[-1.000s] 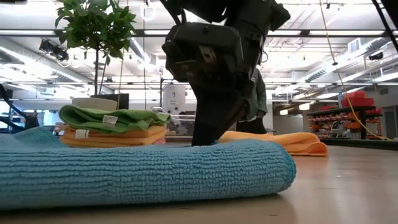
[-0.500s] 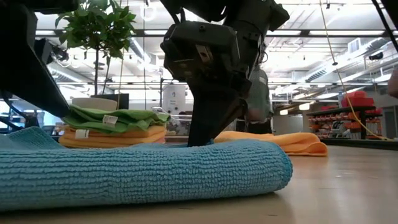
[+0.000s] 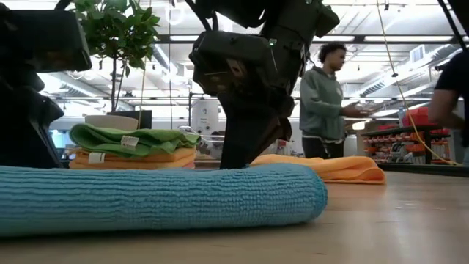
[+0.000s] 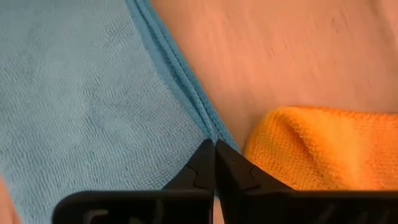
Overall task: Fold microfiber towels
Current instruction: Fold the blue microfiber cloth
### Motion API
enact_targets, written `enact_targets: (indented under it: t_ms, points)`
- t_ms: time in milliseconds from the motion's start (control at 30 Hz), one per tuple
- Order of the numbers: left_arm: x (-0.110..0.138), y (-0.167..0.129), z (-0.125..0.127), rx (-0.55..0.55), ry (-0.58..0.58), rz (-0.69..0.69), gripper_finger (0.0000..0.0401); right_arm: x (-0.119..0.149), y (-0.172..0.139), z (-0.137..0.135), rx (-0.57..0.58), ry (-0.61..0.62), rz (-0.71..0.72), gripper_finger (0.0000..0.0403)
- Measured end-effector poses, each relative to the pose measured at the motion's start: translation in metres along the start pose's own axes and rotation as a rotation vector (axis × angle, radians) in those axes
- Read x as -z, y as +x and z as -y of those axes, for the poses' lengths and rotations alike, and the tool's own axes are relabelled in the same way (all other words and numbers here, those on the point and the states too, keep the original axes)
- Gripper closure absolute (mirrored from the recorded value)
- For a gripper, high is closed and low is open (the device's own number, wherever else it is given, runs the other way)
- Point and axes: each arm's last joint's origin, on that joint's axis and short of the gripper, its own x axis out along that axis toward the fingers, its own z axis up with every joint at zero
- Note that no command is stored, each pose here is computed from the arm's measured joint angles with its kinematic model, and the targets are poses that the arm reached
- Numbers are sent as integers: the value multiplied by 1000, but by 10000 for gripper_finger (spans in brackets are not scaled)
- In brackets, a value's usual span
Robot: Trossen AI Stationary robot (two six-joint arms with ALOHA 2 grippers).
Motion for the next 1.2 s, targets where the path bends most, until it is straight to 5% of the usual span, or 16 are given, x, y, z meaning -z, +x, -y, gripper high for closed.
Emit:
enact_targets:
  t_ms: [233, 500, 633, 800, 1200]
  points:
    - [5, 4, -4, 27, 14, 24, 397, -5, -10, 1, 12, 12, 5, 325]
    - [4, 5, -6, 25, 62, 16, 397, -17, -67, -17, -25, 96, 172, 246]
    - [3, 7, -7, 23, 86, 10, 396, 20, -47, -64, -41, 93, 255, 276]
    - [0, 8, -7, 26, 100, 9, 397, 47, -5, -83, -44, 117, 238, 386]
    - [-31, -34, -14, 110, 92, 92, 392, 57, 34, -79, -5, 135, 223, 398]
